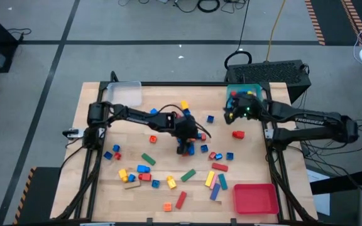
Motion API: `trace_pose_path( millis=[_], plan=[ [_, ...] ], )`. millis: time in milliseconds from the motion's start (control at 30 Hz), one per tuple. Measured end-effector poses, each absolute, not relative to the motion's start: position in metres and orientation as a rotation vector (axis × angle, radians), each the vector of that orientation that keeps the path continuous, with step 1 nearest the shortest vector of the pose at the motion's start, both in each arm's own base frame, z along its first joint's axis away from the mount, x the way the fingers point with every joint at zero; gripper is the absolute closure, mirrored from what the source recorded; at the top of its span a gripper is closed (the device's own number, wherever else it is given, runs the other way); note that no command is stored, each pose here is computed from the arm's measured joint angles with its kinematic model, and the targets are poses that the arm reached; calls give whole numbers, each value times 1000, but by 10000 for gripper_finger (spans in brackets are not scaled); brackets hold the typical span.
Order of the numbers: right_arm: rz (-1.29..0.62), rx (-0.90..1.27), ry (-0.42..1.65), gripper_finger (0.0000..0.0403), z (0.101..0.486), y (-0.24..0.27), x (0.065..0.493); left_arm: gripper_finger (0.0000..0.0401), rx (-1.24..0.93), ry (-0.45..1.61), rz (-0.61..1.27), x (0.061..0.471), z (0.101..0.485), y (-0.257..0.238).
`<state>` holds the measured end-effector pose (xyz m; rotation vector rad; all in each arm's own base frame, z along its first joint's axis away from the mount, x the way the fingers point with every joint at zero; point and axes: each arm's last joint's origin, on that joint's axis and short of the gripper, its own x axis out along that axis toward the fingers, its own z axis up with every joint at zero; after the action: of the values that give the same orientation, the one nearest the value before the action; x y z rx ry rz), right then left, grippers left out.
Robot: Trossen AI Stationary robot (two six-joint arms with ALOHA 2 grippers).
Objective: Sort blocks by size
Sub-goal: Put the brown block into the blue bin
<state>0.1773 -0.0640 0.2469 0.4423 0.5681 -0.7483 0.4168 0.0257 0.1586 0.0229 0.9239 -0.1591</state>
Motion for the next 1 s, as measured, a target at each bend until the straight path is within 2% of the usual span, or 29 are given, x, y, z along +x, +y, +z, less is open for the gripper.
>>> trace_pose_path(
  millis=[233, 367, 633, 800, 1000],
  plan=[
    [-618, 347, 618, 197, 242, -43, 191, 164, -46, 1032, -36, 404, 160, 3],
    [-577, 325, 665, 197, 238, -33, 192, 164, -91, 1100, 109, 386, 170, -11],
    [-656, 216, 633, 197, 238, -17, 194, 164, -237, 1106, 319, 331, 201, -46],
    [-637, 224, 607, 197, 238, -10, 198, 164, -178, 1228, 304, 289, 213, -70],
    [-629, 251, 581, 197, 235, -6, 206, 164, -149, 1275, 189, 252, 221, -105]
  ],
)
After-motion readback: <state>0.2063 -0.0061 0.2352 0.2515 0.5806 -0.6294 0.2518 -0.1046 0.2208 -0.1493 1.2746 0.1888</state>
